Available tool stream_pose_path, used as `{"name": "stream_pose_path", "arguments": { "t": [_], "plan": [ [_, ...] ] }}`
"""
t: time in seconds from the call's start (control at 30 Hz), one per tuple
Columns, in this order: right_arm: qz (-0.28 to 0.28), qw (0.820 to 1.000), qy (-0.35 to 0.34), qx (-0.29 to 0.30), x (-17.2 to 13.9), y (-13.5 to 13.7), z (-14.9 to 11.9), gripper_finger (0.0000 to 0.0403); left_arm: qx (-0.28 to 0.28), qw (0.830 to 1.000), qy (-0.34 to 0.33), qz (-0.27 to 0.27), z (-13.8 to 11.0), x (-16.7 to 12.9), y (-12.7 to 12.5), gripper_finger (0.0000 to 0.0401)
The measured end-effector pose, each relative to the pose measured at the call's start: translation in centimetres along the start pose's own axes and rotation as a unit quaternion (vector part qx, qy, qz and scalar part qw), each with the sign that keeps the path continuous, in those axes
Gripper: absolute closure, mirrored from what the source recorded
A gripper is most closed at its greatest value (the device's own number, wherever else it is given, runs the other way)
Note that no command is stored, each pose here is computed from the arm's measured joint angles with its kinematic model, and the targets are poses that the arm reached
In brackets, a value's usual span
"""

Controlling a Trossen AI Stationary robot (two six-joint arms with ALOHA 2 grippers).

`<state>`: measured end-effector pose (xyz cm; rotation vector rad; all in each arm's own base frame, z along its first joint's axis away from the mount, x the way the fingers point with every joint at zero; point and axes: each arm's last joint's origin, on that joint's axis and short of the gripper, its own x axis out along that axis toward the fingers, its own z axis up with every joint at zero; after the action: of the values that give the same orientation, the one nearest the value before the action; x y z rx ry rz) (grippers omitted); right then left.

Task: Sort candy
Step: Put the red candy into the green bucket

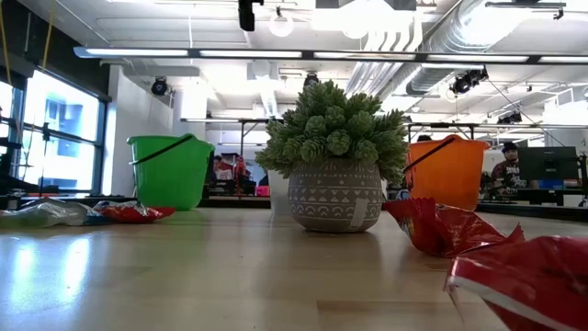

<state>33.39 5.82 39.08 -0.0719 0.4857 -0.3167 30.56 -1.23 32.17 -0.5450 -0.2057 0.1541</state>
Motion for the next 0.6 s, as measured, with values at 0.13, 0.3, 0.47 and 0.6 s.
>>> {"name": "stream_pose_path", "arguments": {
  "t": [0.13, 0.3, 0.47, 0.6],
  "plan": [
    [0.000, 1.000, 0.000, 0.000, -0.14, -0.07, 0.03, 0.0399, 0.001, 1.000, 0.005, 0.002, -0.09, 0.00, 0.05, 0.0300],
    [-0.003, 1.000, 0.002, -0.002, -0.20, -0.12, -0.03, 0.0398, 0.001, 1.000, 0.008, -0.001, -0.09, -0.01, 0.04, 0.0381],
    [-0.001, 1.000, 0.004, -0.002, -0.35, -0.19, -0.03, 0.0388, -0.011, 1.000, 0.010, -0.004, -0.09, -0.01, 0.01, 0.0382],
    [0.001, 1.000, 0.015, 0.004, -0.84, -0.47, -0.21, 0.0353, -0.010, 1.000, 0.014, -0.002, -0.21, 0.02, 0.07, 0.0385]
  ]
}}
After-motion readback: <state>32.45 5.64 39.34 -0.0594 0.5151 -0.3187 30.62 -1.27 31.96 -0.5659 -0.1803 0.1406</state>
